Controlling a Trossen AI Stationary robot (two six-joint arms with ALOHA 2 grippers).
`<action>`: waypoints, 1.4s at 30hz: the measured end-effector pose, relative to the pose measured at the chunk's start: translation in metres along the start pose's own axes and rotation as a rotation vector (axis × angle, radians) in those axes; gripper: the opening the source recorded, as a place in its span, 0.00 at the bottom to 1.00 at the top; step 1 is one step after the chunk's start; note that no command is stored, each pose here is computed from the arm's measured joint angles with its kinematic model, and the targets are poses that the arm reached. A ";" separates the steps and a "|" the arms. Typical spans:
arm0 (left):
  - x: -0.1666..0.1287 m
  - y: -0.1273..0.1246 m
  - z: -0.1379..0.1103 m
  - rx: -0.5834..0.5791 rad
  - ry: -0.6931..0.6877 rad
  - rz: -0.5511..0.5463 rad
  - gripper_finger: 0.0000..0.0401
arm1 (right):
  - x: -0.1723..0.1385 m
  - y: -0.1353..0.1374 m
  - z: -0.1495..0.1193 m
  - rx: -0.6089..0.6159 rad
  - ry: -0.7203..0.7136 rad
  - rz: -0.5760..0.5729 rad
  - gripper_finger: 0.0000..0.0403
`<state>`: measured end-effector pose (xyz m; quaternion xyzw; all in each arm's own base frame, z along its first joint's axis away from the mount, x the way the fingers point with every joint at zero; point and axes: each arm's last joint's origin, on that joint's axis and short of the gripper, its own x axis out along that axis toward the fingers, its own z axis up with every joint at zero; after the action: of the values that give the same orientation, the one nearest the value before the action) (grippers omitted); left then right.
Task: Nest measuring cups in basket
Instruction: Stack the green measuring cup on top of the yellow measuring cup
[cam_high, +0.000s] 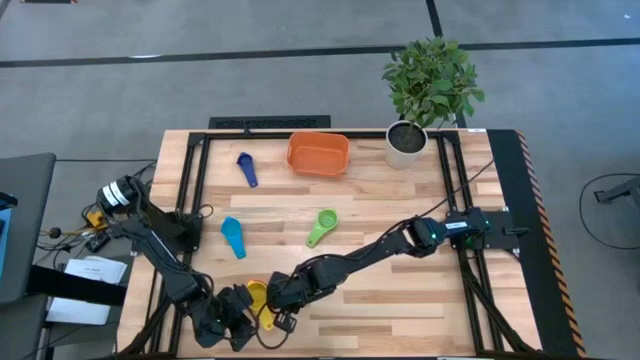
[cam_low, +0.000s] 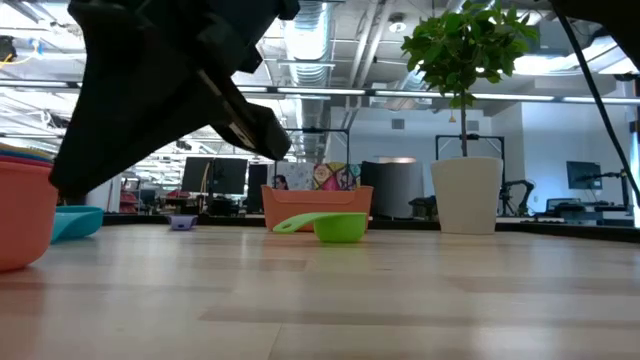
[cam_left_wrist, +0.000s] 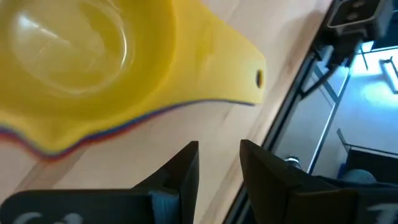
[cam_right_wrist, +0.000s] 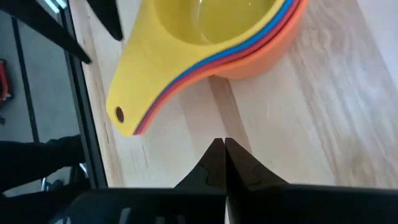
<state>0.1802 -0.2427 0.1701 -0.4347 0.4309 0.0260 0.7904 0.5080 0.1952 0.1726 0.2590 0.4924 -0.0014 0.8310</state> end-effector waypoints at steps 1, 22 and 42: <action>-0.004 -0.001 0.000 0.000 -0.005 -0.004 0.26 | 0.000 0.000 0.000 0.000 -0.006 -0.003 0.02; -0.126 0.003 0.037 0.081 -0.243 -0.080 0.26 | -0.110 0.004 0.032 -0.043 -0.173 -0.187 0.03; -0.187 0.042 0.077 0.338 -0.374 0.032 0.26 | -0.156 -0.078 0.040 0.395 -0.116 -0.645 0.05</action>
<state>0.0961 -0.0994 0.2932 -0.2769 0.2823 0.0460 0.9173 0.4408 0.0714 0.2820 0.2456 0.4910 -0.3722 0.7483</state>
